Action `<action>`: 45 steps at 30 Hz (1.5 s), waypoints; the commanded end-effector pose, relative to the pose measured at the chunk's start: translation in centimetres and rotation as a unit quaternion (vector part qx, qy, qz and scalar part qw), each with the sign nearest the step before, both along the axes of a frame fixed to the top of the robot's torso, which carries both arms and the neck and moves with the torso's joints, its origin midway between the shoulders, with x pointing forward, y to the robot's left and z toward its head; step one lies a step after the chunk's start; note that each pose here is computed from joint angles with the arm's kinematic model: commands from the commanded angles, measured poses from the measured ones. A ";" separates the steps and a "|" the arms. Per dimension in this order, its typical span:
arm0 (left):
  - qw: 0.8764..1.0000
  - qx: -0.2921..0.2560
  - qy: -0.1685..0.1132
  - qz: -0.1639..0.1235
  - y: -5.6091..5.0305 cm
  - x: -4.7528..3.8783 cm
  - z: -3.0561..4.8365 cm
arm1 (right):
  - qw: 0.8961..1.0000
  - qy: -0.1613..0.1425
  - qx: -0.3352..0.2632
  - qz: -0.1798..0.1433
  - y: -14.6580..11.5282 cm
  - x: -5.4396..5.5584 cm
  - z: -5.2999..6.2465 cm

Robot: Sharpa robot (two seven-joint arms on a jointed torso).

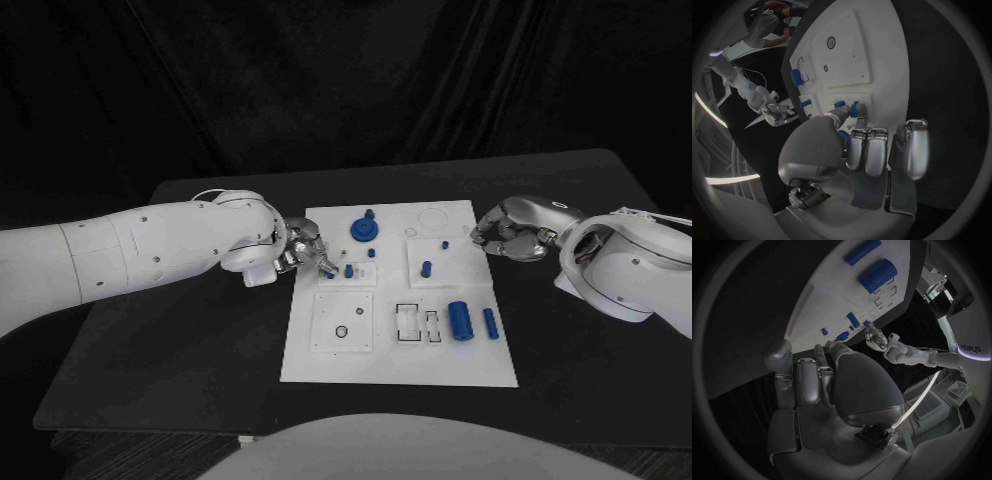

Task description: Assemble the parts on the task board

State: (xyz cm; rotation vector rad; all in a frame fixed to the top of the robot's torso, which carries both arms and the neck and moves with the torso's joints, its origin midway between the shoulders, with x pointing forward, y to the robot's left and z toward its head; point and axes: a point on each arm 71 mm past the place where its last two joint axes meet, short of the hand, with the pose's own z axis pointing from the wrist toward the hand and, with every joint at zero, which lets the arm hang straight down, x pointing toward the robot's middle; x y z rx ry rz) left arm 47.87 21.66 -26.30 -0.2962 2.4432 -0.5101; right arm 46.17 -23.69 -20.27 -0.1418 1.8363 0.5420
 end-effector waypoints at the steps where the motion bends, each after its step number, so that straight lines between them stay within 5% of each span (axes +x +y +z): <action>1: 1.000 0.016 0.016 -0.003 0.2 -0.53 -1.08 | 1.000 0.005 -0.005 -0.007 -0.1 0.0 -0.2; 45: 0.999 0.033 0.029 0.004 0.9 -0.62 -1.25 | 1.000 0.014 -0.010 -0.004 -0.1 -0.1 -0.4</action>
